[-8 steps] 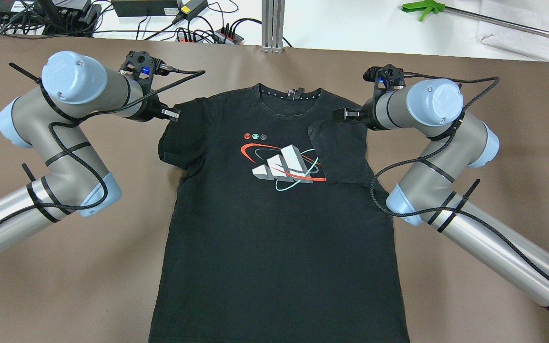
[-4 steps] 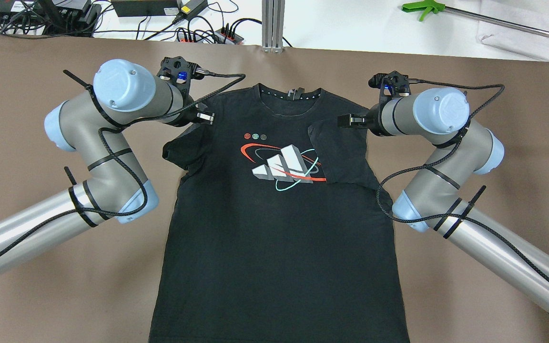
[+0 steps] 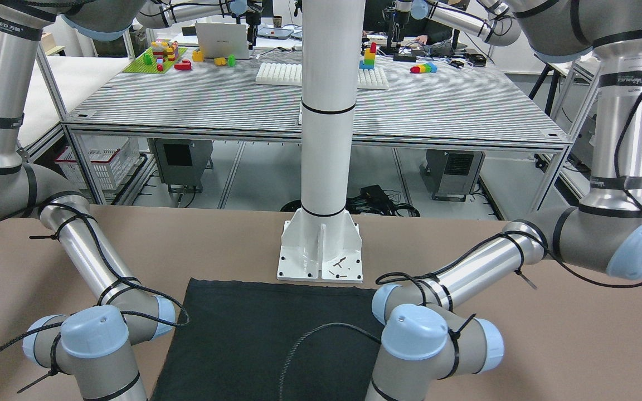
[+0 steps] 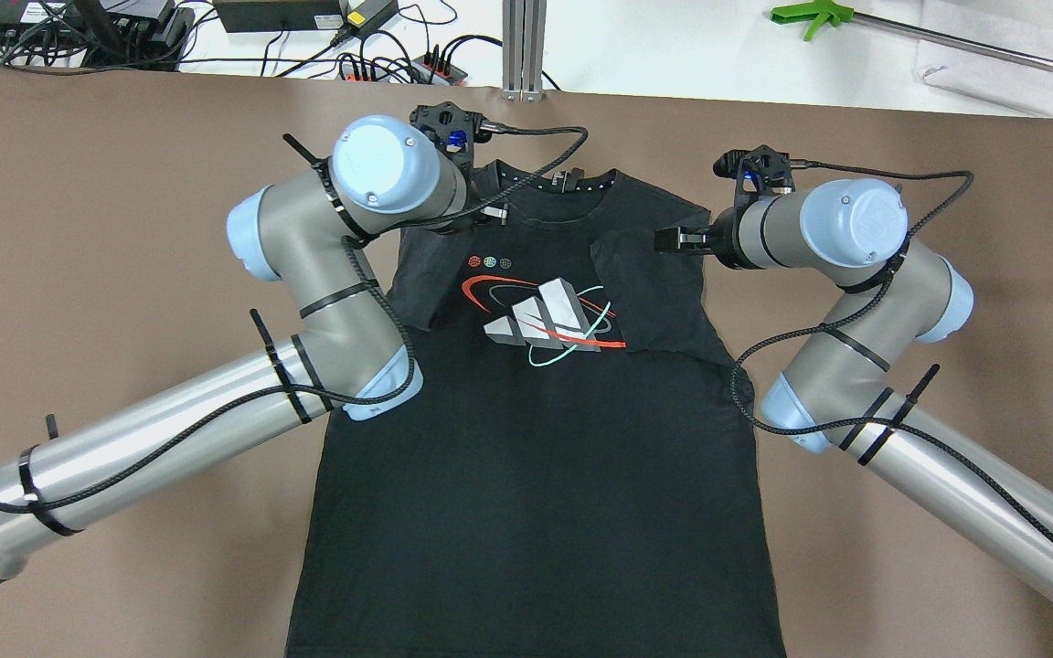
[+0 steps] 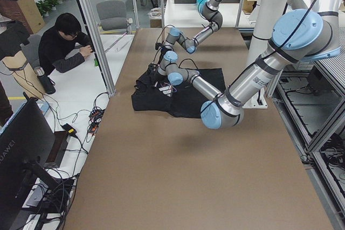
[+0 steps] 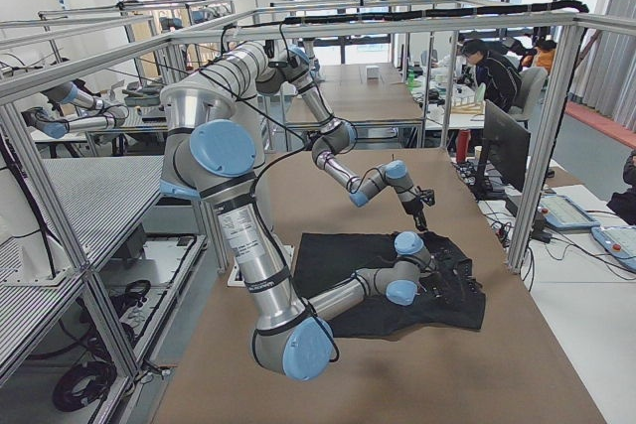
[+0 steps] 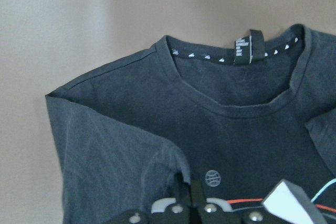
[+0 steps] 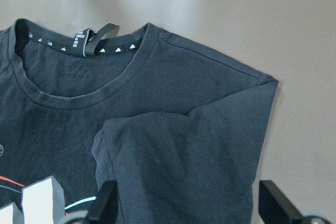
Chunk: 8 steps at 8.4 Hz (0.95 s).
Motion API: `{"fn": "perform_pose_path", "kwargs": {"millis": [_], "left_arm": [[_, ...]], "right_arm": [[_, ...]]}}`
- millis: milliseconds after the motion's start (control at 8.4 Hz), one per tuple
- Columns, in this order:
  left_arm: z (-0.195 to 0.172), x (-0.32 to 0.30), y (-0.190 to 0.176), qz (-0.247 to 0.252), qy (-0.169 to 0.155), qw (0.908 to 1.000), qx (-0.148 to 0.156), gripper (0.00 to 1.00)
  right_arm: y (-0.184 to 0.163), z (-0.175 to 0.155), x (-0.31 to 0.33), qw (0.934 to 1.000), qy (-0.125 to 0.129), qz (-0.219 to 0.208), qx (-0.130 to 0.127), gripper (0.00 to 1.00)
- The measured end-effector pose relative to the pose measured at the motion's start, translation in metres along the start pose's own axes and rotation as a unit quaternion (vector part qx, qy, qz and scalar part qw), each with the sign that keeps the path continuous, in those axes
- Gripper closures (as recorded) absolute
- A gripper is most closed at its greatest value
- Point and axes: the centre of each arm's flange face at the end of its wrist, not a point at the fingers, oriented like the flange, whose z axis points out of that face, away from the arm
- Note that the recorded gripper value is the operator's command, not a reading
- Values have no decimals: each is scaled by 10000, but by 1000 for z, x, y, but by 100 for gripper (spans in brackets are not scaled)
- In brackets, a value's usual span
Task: Fold clothes
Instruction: 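Fold the sleeve nearest the left gripper inward toward the collar, then release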
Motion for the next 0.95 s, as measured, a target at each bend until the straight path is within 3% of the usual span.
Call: {"fn": "perform_pose_path", "kwargs": {"millis": [119, 238, 715, 953], "left_arm": [[11, 23, -3, -79, -90, 9999, 57, 79], [19, 35, -3, -107, -167, 9997, 106, 6], [36, 48, 15, -51, -330, 9976, 603, 5], [26, 49, 6, -123, -152, 9977, 645, 5]], "right_arm": [[2, 1, 4, 10000, 16, -11, -11, 6], [3, 3, 6, 10000, 37, -17, -19, 6], [4, 5, 9, 10000, 70, -15, -20, 6], [3, 3, 7, 10000, 48, 3, -32, 6]]}}
